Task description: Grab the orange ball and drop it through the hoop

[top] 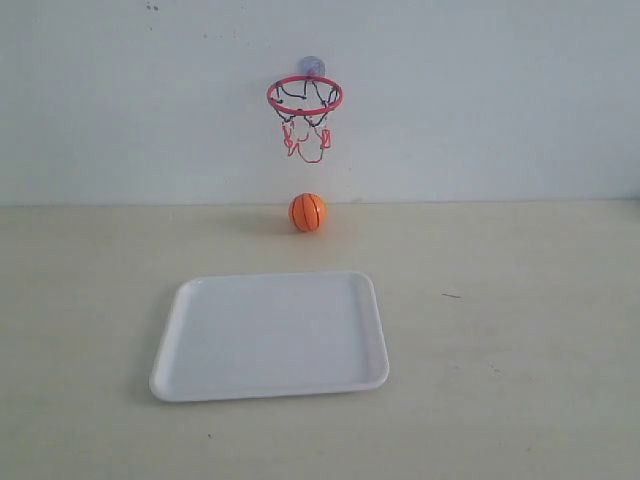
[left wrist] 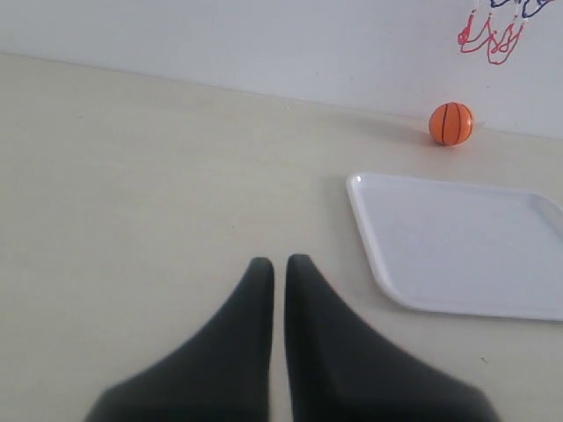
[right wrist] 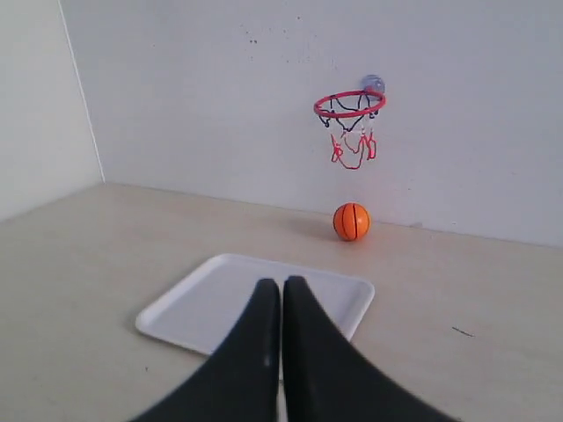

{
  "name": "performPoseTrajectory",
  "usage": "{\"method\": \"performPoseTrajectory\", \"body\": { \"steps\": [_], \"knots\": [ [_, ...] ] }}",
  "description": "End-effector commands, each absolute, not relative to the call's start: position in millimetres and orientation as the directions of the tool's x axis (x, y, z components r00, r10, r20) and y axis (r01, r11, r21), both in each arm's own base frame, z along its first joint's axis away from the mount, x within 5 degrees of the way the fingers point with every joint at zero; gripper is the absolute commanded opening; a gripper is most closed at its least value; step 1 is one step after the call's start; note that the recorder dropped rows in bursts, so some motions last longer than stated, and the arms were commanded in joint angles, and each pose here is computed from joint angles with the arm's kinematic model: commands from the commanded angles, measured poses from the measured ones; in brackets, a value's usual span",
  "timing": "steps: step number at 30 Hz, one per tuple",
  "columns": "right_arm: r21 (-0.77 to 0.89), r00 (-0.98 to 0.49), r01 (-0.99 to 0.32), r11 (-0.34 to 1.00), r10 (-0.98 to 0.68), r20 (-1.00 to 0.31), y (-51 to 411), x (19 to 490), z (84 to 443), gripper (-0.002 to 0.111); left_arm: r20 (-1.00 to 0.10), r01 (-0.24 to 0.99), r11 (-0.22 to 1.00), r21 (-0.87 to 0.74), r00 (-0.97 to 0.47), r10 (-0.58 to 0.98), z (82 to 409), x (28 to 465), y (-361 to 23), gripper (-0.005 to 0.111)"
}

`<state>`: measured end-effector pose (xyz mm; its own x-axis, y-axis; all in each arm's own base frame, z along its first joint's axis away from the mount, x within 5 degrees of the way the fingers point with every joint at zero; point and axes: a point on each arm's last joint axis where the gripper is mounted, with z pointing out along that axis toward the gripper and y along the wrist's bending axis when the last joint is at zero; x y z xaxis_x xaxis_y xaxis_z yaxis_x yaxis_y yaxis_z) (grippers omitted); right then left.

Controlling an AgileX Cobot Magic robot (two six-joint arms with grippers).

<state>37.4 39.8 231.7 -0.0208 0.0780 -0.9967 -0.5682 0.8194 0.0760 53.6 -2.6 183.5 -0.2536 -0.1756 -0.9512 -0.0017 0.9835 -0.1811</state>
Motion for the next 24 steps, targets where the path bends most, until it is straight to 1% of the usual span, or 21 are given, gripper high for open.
{"method": "performPoseTrajectory", "body": {
  "steps": [1, 3, 5, 7, 8, 9, 10, 17, 24],
  "knots": [
    [-0.059, 0.015, -0.535, 0.843, -0.060, -0.998, 36.6, 39.1, 226.3, 0.000, -0.953, 0.005, 0.983, -0.183, -0.248, -0.176, 183.2, 53.7, -2.9, 0.004],
    [-0.045, -0.057, -0.489, 0.871, -0.083, -0.995, 32.1, 41.8, 218.5, 0.000, -0.953, 0.005, 0.983, -0.183, -0.248, -0.176, 183.2, 53.7, -2.9, 0.004],
    [0.049, -0.191, -0.407, 0.912, -0.032, -0.981, 25.7, 45.4, 203.2, 0.000, -0.953, 0.005, 0.983, -0.183, -0.248, -0.176, 183.2, 53.7, -2.9, 0.004],
    [0.186, -0.323, -0.280, 0.942, 0.090, -0.942, 18.7, 48.6, 184.1, 0.000, -0.953, 0.005, 0.983, -0.183, -0.248, -0.176, 183.2, 53.7, -2.9, 0.004],
    [0.298, -0.371, -0.205, 0.932, 0.208, -0.905, 16.5, 49.5, 177.7, 0.000, -0.953, 0.005, 0.983, -0.183, -0.248, -0.176, 183.2, 53.7, -2.9, 0.004],
    [0.327, -0.360, -0.185, 0.927, 0.246, -0.900, 15.3, 50.3, 179.1, 0.000, -0.953, 0.005, 0.983, -0.183, -0.248, -0.176, 183.2, 53.7, -2.9, 0.004],
    [0.318, -0.345, -0.188, 0.929, 0.241, -0.907, 15.0, 50.8, 180.2, 0.000, -0.952, 0.005, 0.983, -0.183, -0.249, -0.176, 183.0, 53.6, -2.9, 0.004],
    [0.213, -0.316, -0.199, 0.956, 0.143, -0.938, 12.6, 51.5, 180.4, 0.000, -0.952, 0.005, 0.983, -0.183, -0.249, -0.176, 183.0, 53.6, -2.9, 0.004],
    [0.240, -0.322, -0.190, 0.952, 0.170, -0.931, 12.6, 51.5, 180.4, 0.000, -0.952, 0.005, 0.983, -0.183, -0.249, -0.176, 183.0, 53.6, -2.9, 0.004]
  ]
}}
